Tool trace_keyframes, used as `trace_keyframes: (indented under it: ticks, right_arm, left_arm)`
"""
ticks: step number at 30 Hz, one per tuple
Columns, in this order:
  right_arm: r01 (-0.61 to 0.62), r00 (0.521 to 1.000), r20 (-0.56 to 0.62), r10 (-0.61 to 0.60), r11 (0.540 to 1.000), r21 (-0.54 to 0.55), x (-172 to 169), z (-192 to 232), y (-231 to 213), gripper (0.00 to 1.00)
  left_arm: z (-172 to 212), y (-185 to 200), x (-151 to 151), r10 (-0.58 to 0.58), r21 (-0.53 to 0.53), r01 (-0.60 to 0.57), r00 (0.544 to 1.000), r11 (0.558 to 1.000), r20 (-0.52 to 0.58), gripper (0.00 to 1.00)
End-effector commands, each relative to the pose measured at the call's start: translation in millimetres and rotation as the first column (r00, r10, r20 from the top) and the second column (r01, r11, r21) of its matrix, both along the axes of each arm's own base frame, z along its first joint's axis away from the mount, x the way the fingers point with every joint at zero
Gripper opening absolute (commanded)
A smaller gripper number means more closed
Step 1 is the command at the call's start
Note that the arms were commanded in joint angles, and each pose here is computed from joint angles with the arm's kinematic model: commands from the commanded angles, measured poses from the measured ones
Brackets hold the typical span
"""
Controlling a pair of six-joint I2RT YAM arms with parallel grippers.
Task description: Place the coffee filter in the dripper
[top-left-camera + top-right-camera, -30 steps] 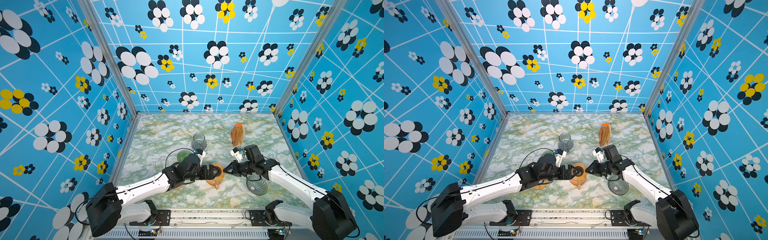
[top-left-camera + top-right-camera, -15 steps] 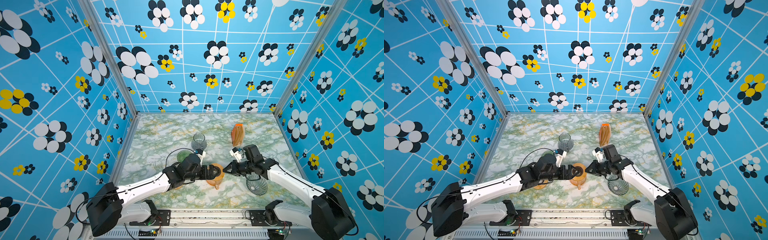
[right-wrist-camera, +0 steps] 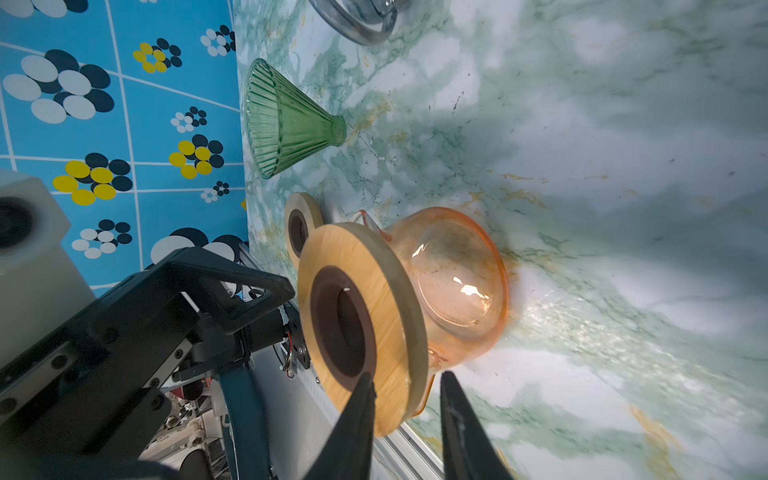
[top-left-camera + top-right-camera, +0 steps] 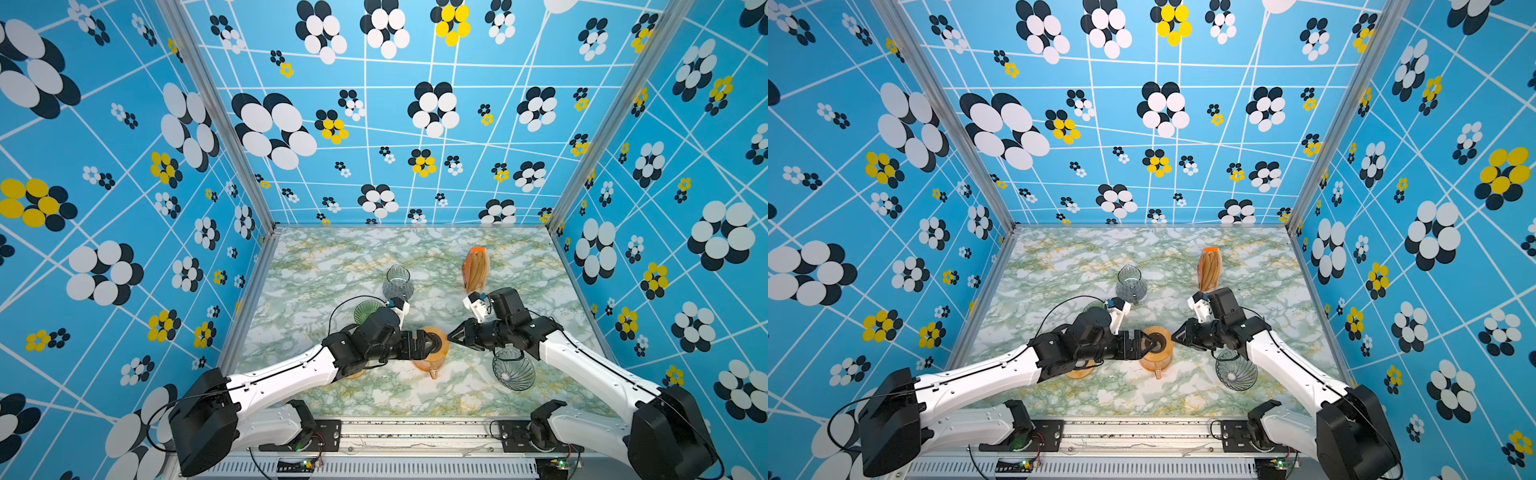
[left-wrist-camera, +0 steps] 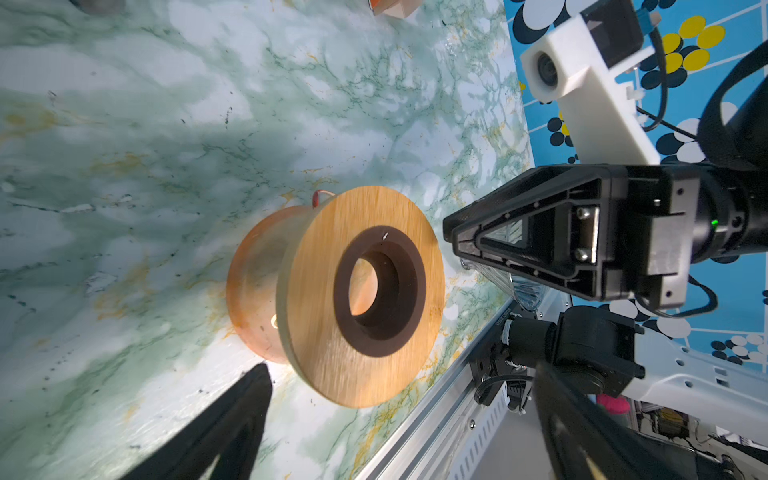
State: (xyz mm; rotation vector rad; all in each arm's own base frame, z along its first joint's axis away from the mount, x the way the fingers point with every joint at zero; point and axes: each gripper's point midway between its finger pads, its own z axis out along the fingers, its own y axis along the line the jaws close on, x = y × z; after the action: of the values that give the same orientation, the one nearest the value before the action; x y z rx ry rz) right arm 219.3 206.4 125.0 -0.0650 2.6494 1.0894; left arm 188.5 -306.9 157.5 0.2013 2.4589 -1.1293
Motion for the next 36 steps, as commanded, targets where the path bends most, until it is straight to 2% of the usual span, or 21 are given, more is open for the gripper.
trace_keyframes:
  ticks: [1,4,8,16,20,23,26,33,36]
  right_arm:
    - [0.045,0.996,0.086,-0.036,0.994,-0.096,0.6,17.2,-19.3,0.32]
    - [0.091,0.989,0.129,-0.07,0.982,-0.167,-4.9,26.6,-38.6,0.33]
    - [0.192,0.979,0.135,-0.154,0.922,-0.337,-18.6,27.0,-80.1,0.36]
    - [0.331,0.942,0.129,-0.31,0.791,-0.515,-44.7,24.0,-134.9,0.42]
    - [0.313,0.946,0.089,-0.312,0.805,-0.505,-49.4,22.4,-130.1,0.41]
    - [0.278,0.955,0.073,-0.287,0.783,-0.557,-55.7,19.1,-131.6,0.39]
    - [0.268,0.958,0.082,-0.275,0.756,-0.598,-59.4,20.5,-135.0,0.4]
    - [0.194,0.973,0.016,-0.231,0.773,-0.605,-70.2,7.1,-122.7,0.4]
    - [0.155,0.98,0.007,-0.197,0.75,-0.643,-74.3,3.7,-122.7,0.42]
  left_arm:
    - [35.4,10.1,-0.6,-0.053,0.051,0.047,0.991,0.998,0.124,0.99]
    - [58.1,15.3,-9.0,-0.165,0.097,0.148,0.966,0.984,0.201,0.99]
    - [87.2,15.3,-19.5,-0.299,0.121,0.277,0.923,0.953,0.244,0.99]
    - [124.2,-11.9,-12.8,-0.412,0.096,0.401,0.874,0.911,0.257,0.99]
    - [137.1,-30.3,-7.7,-0.47,0.092,0.462,0.846,0.882,0.252,0.99]
    - [140.6,-37.2,-4.4,-0.497,0.106,0.487,0.83,0.867,0.255,0.99]
    - [140.0,-37.8,-1.7,-0.503,0.115,0.491,0.819,0.863,0.275,0.99]
    - [135.2,-32.4,2.7,-0.479,0.067,0.486,0.813,0.872,0.332,0.99]
    - [130.2,-30.1,2.9,-0.47,0.06,0.481,0.812,0.875,0.346,0.99]
